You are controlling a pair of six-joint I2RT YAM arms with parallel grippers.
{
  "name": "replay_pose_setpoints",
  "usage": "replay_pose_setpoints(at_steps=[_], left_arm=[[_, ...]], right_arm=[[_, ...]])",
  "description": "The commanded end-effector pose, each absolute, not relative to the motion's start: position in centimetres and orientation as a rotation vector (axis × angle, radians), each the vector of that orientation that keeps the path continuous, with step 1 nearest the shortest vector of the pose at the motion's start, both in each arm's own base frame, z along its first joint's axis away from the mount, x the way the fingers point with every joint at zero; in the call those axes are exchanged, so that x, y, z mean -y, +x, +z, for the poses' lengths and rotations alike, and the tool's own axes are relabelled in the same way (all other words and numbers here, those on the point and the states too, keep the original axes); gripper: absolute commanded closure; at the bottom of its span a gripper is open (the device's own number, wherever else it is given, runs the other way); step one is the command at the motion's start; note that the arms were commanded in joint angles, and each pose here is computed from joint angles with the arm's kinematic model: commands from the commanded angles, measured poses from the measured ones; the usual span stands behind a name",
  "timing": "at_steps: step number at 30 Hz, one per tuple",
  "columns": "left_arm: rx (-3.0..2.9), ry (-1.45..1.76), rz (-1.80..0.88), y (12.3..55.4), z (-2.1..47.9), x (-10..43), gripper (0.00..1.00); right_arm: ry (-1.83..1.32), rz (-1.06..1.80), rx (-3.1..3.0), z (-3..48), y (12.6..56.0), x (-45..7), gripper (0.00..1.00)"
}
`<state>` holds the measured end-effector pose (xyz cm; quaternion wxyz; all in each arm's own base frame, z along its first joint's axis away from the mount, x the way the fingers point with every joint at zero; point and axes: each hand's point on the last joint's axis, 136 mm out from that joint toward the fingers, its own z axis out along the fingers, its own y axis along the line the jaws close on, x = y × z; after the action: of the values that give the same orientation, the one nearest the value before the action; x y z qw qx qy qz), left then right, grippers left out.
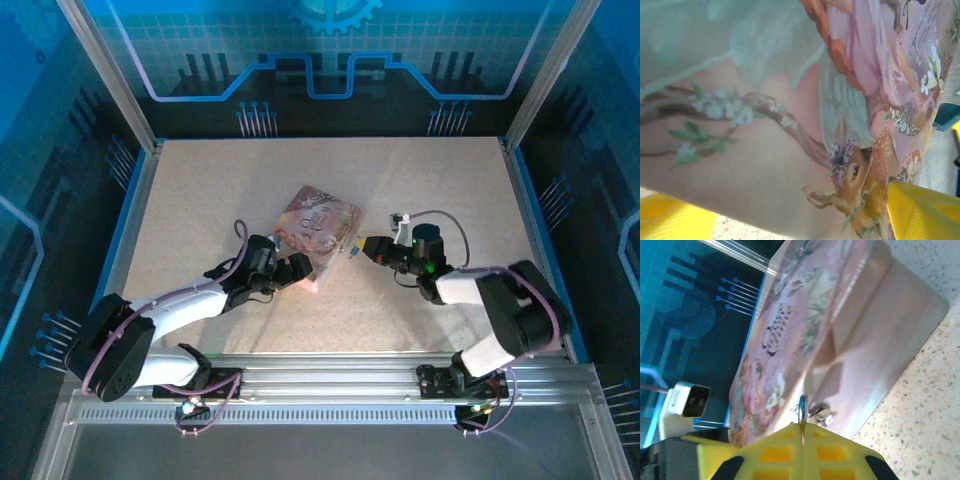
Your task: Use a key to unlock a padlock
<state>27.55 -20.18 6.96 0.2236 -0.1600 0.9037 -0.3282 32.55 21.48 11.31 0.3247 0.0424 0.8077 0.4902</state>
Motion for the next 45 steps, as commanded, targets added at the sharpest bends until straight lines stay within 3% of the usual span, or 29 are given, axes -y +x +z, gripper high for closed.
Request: replay_pose_setpoints(at_steps=[1, 8, 16, 25, 34, 40, 45], left_arm=[[-2.612, -0.486, -0.78, 25.9, 4.3, 17.3, 0.15], [-2.586, -0.53, -0.758, 27.7, 4.7, 15.0, 0.14], [-2.543, -0.524, -0.778, 29.3, 6.1, 14.5, 0.11], [-2.447, -0.496, -0.807, 29.9, 9.5, 14.2, 0.01], [-2.388, -0.487, -0.816, 29.2, 12.0, 13.6, 0.01], [-2.357, -0.479, -0.798, 28.6, 13.0, 12.8, 0.01], [-2.337, -0.473, -0.758, 28.7, 14.0, 11.6, 0.01]], right_arm=[[0.012, 1.157, -2.208, 10.7, 30.6, -20.1, 0.99], [-0.177, 1.129, -2.275, 12.6, 26.4, -19.9, 0.98], [-0.223, 1.167, -2.395, 10.5, 22.9, -20.2, 0.98], [-0.233, 1.169, -2.537, 6.8, 22.0, -20.7, 0.98], [-0.216, 1.188, -2.582, 4.6, 23.2, -21.7, 0.97], [-0.209, 1.192, -2.615, 3.6, 23.5, -21.9, 0.92], [-0.213, 1.159, -2.617, 3.9, 24.0, -21.7, 0.79]])
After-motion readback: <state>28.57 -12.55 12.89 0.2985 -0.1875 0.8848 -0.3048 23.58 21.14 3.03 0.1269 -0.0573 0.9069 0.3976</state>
